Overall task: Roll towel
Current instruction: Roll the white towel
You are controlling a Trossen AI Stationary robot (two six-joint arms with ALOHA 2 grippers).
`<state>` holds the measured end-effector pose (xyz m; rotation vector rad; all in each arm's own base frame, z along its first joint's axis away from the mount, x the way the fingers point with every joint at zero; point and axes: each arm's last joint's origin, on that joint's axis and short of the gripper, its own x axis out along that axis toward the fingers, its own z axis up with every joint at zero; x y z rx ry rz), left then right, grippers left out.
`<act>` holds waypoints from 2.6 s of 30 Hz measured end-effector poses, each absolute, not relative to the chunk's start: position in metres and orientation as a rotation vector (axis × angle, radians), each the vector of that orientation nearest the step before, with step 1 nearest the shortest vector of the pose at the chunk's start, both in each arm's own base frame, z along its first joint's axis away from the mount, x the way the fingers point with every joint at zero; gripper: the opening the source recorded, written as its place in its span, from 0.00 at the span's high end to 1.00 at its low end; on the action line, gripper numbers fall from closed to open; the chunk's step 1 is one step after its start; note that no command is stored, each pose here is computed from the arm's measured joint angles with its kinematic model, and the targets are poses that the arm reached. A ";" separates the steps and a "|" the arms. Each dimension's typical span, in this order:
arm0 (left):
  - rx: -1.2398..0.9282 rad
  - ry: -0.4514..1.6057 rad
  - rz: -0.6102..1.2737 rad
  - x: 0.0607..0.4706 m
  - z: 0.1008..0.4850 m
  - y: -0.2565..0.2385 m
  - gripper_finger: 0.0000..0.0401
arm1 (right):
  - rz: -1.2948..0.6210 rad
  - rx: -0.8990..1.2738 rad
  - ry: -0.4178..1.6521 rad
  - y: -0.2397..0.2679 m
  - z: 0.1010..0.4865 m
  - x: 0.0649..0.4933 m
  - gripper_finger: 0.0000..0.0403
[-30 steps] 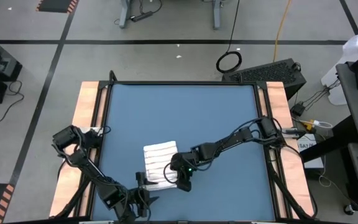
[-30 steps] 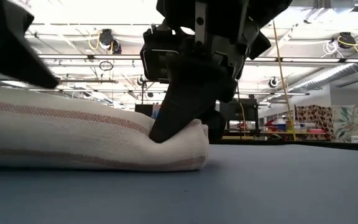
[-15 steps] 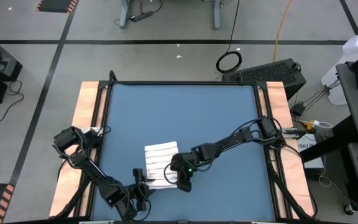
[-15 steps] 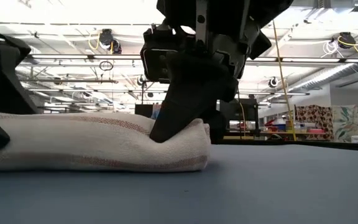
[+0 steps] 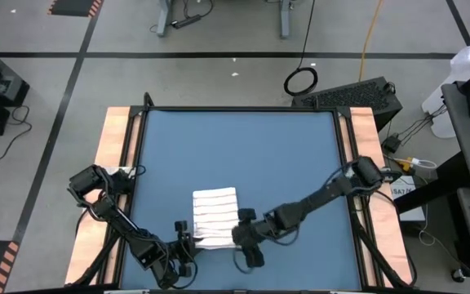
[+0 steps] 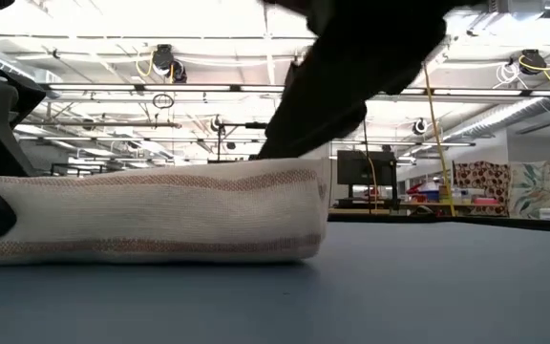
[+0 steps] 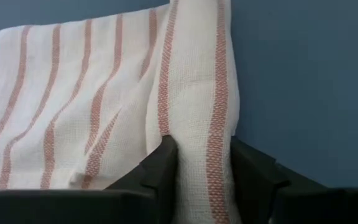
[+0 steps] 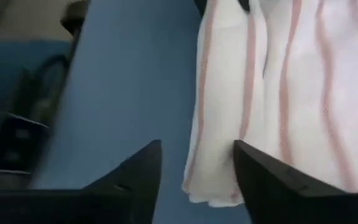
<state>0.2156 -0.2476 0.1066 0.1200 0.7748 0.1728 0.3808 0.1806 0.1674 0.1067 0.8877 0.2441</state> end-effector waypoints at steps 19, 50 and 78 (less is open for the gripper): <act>-0.136 0.913 0.144 0.231 0.118 -0.233 0.68 | -0.024 -0.304 0.681 0.238 0.133 0.364 0.37; -0.112 0.837 0.147 0.233 0.143 -0.231 0.42 | -0.007 0.081 0.902 0.169 0.118 0.397 0.61; 0.021 0.700 0.182 0.234 0.127 -0.242 0.30 | 0.213 0.541 1.071 0.107 0.116 0.417 0.75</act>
